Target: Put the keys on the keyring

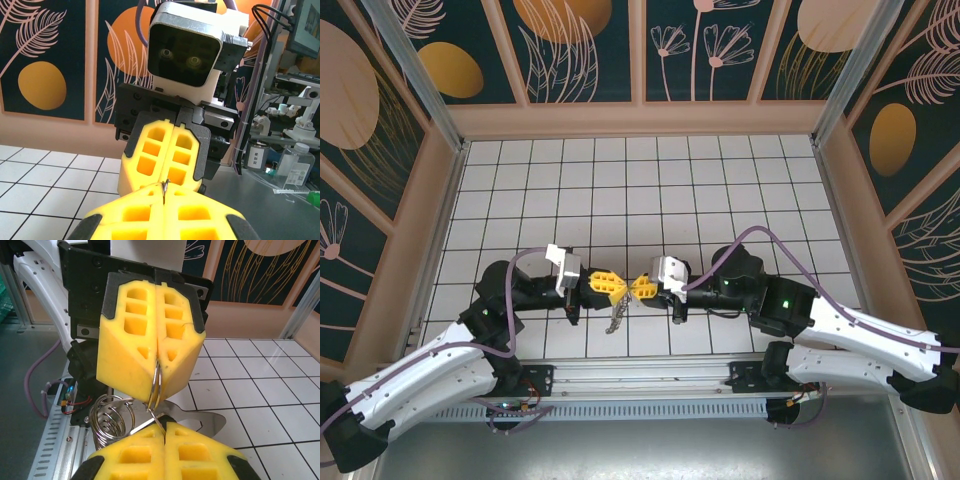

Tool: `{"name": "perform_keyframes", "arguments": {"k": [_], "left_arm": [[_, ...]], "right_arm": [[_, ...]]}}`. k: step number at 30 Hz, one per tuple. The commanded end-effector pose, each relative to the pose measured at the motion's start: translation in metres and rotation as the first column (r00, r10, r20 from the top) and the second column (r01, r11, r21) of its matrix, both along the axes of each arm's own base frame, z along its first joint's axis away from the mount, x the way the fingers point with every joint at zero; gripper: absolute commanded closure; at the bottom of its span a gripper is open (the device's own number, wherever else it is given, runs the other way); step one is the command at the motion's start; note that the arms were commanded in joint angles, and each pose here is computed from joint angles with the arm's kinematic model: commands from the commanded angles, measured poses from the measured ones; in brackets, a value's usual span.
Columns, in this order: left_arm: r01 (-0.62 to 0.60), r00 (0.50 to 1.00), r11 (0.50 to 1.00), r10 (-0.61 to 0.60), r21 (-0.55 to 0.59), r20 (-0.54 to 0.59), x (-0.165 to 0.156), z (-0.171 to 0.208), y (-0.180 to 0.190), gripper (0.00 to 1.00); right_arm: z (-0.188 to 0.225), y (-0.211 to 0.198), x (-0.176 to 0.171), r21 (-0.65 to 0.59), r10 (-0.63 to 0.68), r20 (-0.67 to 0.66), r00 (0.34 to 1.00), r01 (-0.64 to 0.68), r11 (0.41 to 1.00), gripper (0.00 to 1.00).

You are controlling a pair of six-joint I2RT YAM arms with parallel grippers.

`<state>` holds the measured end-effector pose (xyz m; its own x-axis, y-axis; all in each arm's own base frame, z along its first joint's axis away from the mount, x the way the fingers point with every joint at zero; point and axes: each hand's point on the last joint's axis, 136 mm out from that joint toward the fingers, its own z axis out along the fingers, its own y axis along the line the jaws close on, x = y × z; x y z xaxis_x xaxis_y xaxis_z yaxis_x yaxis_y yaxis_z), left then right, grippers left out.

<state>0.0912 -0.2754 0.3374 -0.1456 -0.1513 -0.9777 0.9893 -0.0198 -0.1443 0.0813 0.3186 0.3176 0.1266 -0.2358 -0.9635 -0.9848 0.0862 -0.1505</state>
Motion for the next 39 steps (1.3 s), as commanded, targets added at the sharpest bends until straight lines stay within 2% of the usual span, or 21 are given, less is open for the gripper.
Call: {"name": "perform_keyframes", "arguments": {"k": [1, 13, 17, 21, 30, 39], "left_arm": [[-0.026, 0.999, 0.996, 0.029, -0.082, 0.034, 0.0, 0.022, 0.005, 1.0], [-0.091, 0.995, 0.994, 0.093, -0.06, 0.026, 0.012, 0.015, 0.004, 1.0], [-0.098, 0.995, 0.994, 0.099, -0.052, 0.027, 0.013, 0.014, 0.004, 1.0], [-0.105, 0.994, 0.993, 0.106, -0.047, 0.024, 0.014, 0.013, 0.004, 1.0], [-0.092, 0.996, 0.995, 0.092, -0.023, 0.019, 0.012, 0.008, 0.003, 1.0], [-0.063, 0.998, 0.998, 0.063, -0.01, 0.016, 0.008, 0.005, 0.002, 1.0]], "right_arm": [[-0.007, 0.002, 0.003, -0.005, -0.007, 0.011, 1.0, 0.007, 1.0, 1.0], [-0.015, 0.0, -0.003, 0.006, 0.02, 0.016, 1.0, -0.02, 1.0, 1.0], [-0.019, 0.0, 0.0, -0.011, 0.005, 0.011, 1.0, -0.005, 1.0, 0.87], [-0.012, -0.003, -0.002, 0.015, 0.006, 0.019, 1.0, -0.006, 1.0, 0.81], [0.013, -0.015, 0.006, 0.108, -0.07, 0.038, 0.997, 0.066, 0.992, 0.75], [0.023, -0.015, 0.011, 0.145, -0.1, 0.037, 0.994, 0.094, 0.985, 0.72]]}}
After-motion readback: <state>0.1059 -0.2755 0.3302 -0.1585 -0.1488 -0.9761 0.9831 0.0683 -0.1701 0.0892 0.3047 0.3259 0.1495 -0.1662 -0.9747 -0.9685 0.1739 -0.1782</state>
